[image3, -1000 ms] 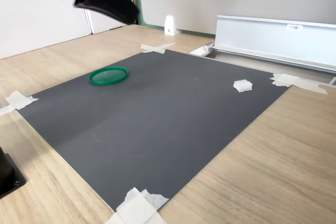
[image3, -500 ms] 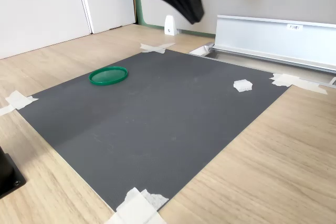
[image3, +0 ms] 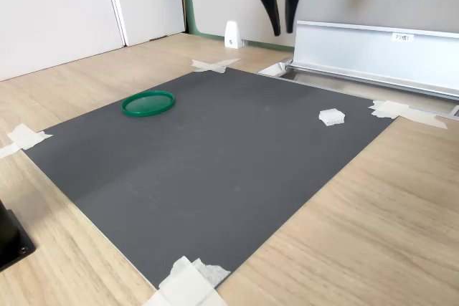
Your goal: Grasp a white terminal and put it on the green lid.
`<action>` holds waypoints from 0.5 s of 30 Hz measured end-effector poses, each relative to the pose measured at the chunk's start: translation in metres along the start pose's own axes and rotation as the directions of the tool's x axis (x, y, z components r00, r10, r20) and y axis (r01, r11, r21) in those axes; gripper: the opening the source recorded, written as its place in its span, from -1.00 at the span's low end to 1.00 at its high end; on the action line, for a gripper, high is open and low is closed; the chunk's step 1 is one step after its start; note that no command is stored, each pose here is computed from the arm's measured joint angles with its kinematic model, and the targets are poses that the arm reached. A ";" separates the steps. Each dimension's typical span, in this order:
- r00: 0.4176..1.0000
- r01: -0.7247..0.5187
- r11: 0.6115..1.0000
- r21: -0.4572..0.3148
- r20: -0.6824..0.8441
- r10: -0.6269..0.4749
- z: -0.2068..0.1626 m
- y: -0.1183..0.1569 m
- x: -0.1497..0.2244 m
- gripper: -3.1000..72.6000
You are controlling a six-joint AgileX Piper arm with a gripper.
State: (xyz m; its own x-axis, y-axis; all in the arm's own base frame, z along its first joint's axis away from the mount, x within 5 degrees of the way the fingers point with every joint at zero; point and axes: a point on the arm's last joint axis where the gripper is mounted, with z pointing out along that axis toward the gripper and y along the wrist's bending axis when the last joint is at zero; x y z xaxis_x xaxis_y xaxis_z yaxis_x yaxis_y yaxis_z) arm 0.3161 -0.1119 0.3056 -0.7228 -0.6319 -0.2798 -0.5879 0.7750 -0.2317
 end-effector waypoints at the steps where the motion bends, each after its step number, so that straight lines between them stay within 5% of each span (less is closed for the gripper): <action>1: 1.000 0.002 1.000 0.000 -0.001 -0.002 0.000 -0.004 -0.002 -0.25; 8: 0.999 0.020 1.000 0.015 -0.027 -0.020 0.010 -0.026 -0.011 0.68; 15: 0.984 0.147 0.989 -0.034 -0.093 -0.150 0.043 -0.035 -0.014 0.93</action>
State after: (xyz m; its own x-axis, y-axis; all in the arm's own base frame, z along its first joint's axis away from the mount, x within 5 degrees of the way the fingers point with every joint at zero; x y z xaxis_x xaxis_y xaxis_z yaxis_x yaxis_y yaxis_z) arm 0.3624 -0.1307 0.2776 -0.6570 -0.7380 -0.1542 -0.6999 0.6731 -0.2389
